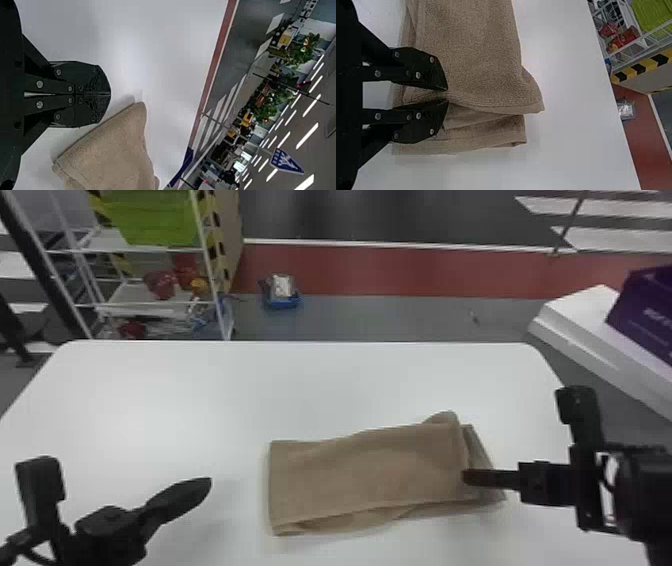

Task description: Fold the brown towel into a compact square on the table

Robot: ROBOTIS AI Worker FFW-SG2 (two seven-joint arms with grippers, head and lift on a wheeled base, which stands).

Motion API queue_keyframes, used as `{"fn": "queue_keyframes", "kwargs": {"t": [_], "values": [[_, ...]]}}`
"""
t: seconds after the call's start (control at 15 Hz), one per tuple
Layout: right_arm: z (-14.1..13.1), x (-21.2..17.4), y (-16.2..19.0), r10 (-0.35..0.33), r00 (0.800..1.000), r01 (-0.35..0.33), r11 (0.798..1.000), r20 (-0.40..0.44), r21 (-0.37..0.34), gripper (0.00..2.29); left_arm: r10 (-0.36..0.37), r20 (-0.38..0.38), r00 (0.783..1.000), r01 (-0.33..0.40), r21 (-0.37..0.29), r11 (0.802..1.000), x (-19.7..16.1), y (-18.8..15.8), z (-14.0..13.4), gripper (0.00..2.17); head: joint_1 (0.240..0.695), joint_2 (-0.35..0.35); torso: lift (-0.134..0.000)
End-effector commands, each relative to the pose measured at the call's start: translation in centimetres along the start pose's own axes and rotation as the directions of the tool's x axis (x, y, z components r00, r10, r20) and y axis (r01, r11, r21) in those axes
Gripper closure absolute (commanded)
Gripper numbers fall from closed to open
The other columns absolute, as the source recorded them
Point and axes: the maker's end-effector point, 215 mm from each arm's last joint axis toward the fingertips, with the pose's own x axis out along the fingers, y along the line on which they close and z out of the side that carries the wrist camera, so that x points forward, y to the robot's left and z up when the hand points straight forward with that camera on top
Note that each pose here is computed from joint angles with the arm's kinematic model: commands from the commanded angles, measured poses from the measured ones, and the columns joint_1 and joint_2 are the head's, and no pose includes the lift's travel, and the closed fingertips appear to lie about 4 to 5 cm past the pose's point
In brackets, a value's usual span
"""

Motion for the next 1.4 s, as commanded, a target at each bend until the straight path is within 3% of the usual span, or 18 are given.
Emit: {"fn": "queue_keyframes", "kwargs": {"t": [0.0,0.13,0.33,0.53,0.93,1.07,1.33], "values": [[-0.6,0.0,0.9,0.027,0.999,-0.027,0.999,-0.017,0.02,0.94,0.002,-0.001,1.0,-0.002,-0.001,1.0,0.0,0.0,0.0,2.14,0.695,-0.044,-0.124],[0.2,-1.1,1.5,0.029,1.0,-0.029,0.999,0.002,0.032,0.94,0.0,0.0,1.0,0.0,0.002,1.0,0.0,-0.1,0.1,2.14,0.695,-0.033,-0.124],[4.0,-2.5,0.7,0.015,0.998,-0.017,0.999,0.067,0.033,0.93,-0.003,-0.002,1.0,0.003,0.005,1.0,0.2,-0.3,0.1,2.14,0.695,-0.032,-0.124],[5.1,-1.8,-0.4,-0.001,0.997,-0.001,0.999,0.071,0.032,0.93,-0.003,-0.012,1.0,0.003,-0.002,1.0,0.2,-0.3,-0.3,2.14,0.695,-0.053,-0.124],[3.4,1.5,-2.2,-0.058,0.998,0.058,0.998,-0.022,0.012,0.92,-0.004,-0.016,1.0,0.004,-0.006,1.0,0.1,-0.4,-0.4,2.14,0.695,-0.071,-0.124],[3.3,1.7,-2.1,-0.061,0.998,0.062,0.998,-0.026,0.007,0.6,-0.004,-0.021,1.0,0.004,-0.008,1.0,0.1,-0.4,-0.4,2.14,0.695,-0.067,-0.124],[3.3,1.0,-2.6,-0.072,0.997,0.073,0.997,-0.027,0.031,0.45,-0.003,-0.025,1.0,0.003,-0.011,1.0,0.1,-0.5,-0.5,2.14,0.695,-0.066,-0.124]]}}
